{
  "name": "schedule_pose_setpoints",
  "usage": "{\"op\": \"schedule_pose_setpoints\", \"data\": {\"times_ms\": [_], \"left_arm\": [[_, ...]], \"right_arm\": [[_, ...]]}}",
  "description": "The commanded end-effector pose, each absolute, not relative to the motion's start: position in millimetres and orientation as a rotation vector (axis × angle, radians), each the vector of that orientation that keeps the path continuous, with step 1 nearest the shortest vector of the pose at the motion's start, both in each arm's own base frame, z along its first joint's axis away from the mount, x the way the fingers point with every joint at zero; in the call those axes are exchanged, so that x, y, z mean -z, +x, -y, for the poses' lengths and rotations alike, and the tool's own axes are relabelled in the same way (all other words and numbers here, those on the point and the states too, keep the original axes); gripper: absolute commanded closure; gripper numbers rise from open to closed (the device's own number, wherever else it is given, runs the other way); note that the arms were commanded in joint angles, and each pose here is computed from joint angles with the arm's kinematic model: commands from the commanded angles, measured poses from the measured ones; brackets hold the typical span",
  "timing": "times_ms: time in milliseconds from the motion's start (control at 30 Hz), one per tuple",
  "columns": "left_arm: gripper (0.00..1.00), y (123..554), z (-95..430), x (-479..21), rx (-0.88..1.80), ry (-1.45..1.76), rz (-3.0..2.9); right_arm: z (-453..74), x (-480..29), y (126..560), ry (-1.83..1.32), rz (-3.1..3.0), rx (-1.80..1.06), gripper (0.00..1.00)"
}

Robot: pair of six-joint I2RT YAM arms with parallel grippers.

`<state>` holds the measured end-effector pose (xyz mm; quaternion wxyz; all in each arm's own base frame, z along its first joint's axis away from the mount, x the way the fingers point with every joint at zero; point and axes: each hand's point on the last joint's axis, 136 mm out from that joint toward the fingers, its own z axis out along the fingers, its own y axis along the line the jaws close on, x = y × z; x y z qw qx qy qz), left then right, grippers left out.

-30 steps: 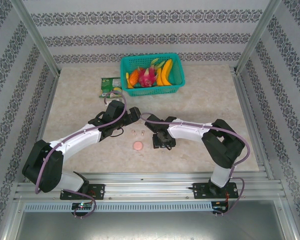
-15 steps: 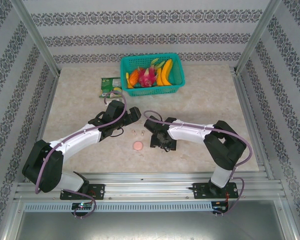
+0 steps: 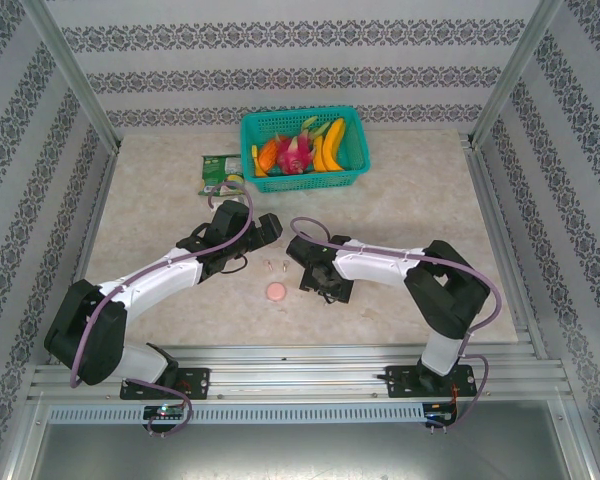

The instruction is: Insert the wireless bluetooth earbuds into the charging case

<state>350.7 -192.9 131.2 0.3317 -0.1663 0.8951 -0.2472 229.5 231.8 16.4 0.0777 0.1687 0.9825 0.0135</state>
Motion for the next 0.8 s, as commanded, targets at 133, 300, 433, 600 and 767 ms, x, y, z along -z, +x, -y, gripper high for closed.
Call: {"op": "schedule_pose_setpoints", "data": {"times_ms": [133,300,433,600,767], "left_arm": [[0.0,351.1,200.9,-133.2,0.668,-0.414,-2.325],[0.0,351.1,201.3,-132.4,0.67,-0.417,-2.326],[0.0,350.8,201.2,-130.3,0.669,-0.419,-2.332],[0.0,351.6,201.7,-131.0,0.67,-0.417,-2.33],[0.0,351.8,202.3,-130.7,0.671,-0.414,-2.331]], "right_arm": [[-223.8,-15.2,238.0,0.509,-2.919,0.026,0.3],[-223.2,-12.5,238.2,0.507,-2.921,0.04,0.33],[-221.8,-9.4,237.8,0.508,-2.923,0.056,0.33],[-222.3,-8.2,240.9,0.503,-2.917,0.067,0.34],[-223.0,-7.7,244.1,0.497,-2.914,0.072,0.37]]}}
